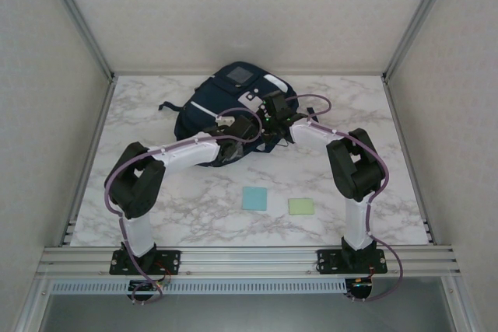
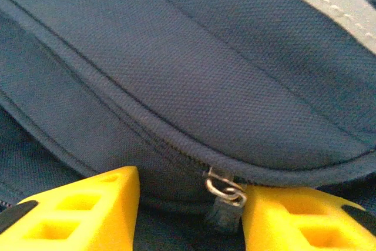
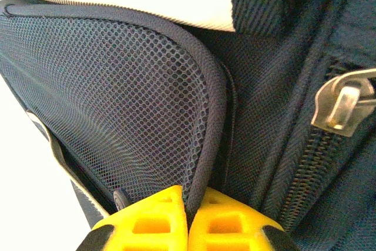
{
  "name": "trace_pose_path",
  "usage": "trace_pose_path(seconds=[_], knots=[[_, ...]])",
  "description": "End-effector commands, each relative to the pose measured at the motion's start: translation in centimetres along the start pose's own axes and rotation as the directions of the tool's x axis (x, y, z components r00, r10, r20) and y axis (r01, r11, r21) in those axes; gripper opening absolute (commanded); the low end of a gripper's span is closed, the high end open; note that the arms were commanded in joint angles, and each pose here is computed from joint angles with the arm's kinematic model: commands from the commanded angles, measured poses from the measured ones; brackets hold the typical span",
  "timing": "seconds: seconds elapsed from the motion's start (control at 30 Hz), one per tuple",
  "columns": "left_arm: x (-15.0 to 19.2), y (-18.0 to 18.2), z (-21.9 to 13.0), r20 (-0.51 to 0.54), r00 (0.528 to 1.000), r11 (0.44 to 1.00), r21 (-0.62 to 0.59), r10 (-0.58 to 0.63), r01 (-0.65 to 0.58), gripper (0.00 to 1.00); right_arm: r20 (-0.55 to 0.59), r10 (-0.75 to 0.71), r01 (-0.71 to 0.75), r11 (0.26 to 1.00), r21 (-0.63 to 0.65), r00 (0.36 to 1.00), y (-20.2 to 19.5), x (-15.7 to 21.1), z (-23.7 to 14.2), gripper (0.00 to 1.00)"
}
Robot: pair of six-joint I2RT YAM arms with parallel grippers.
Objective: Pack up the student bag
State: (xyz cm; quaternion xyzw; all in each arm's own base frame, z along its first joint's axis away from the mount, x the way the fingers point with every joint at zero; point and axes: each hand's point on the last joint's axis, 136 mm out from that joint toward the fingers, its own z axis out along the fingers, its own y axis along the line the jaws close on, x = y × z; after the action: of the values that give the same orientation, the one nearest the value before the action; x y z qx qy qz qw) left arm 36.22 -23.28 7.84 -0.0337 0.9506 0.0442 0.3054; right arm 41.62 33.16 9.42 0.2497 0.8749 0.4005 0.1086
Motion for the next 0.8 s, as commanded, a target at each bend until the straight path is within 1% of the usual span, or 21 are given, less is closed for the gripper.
trace_pose_path(seconds=[0.0,0.17,0.2,0.3,0.43,0.5,0.6,0.7,0.77], knots=[[-2.2,1.3,1.3,0.05,0.999,0.998,-0.066,-0.014,0.017,0.36,-0.053,-0.039,0.035,0.997,-0.065,0.998,1.9,1.2,-1.7,0.0],[-2.9,0.8,0.7,0.051,0.999,1.0,-0.027,-0.008,0.009,0.06,-0.053,-0.05,0.046,0.997,-0.063,0.997,1.6,1.2,-1.8,0.0],[-3.1,0.8,0.5,0.05,0.999,1.0,-0.019,-0.007,0.008,0.01,-0.052,-0.053,0.049,0.997,-0.061,0.997,1.5,1.1,-1.9,0.0],[-3.6,1.4,-0.7,0.035,0.999,1.0,0.024,0.006,-0.007,0.0,-0.054,-0.079,0.076,0.996,-0.048,0.995,1.2,0.8,-2.1,0.0],[-3.3,3.5,-1.1,-0.03,0.996,0.994,0.081,0.079,-0.076,0.0,-0.072,-0.164,0.165,0.986,0.013,0.984,0.1,0.2,-2.8,0.0],[-3.0,5.3,-0.7,-0.069,0.992,0.992,0.075,0.106,-0.1,0.0,-0.074,-0.218,0.223,0.973,0.054,0.973,-0.6,-0.2,-3.2,0.0],[-2.5,7.7,0.0,-0.116,0.982,0.988,0.053,0.149,-0.144,0.0,-0.082,-0.253,0.26,0.961,0.094,0.964,-1.6,-0.9,-3.8,0.0],[-2.4,8.5,0.5,-0.14,0.972,0.982,0.064,0.187,-0.18,0.0,-0.102,-0.266,0.274,0.958,0.079,0.959,-2.0,-1.5,-4.0,0.0],[-2.5,8.0,0.3,-0.149,0.966,0.974,0.111,0.213,-0.197,0.0,-0.112,-0.268,0.277,0.958,0.079,0.957,-2.3,-2.0,-4.2,0.0]])
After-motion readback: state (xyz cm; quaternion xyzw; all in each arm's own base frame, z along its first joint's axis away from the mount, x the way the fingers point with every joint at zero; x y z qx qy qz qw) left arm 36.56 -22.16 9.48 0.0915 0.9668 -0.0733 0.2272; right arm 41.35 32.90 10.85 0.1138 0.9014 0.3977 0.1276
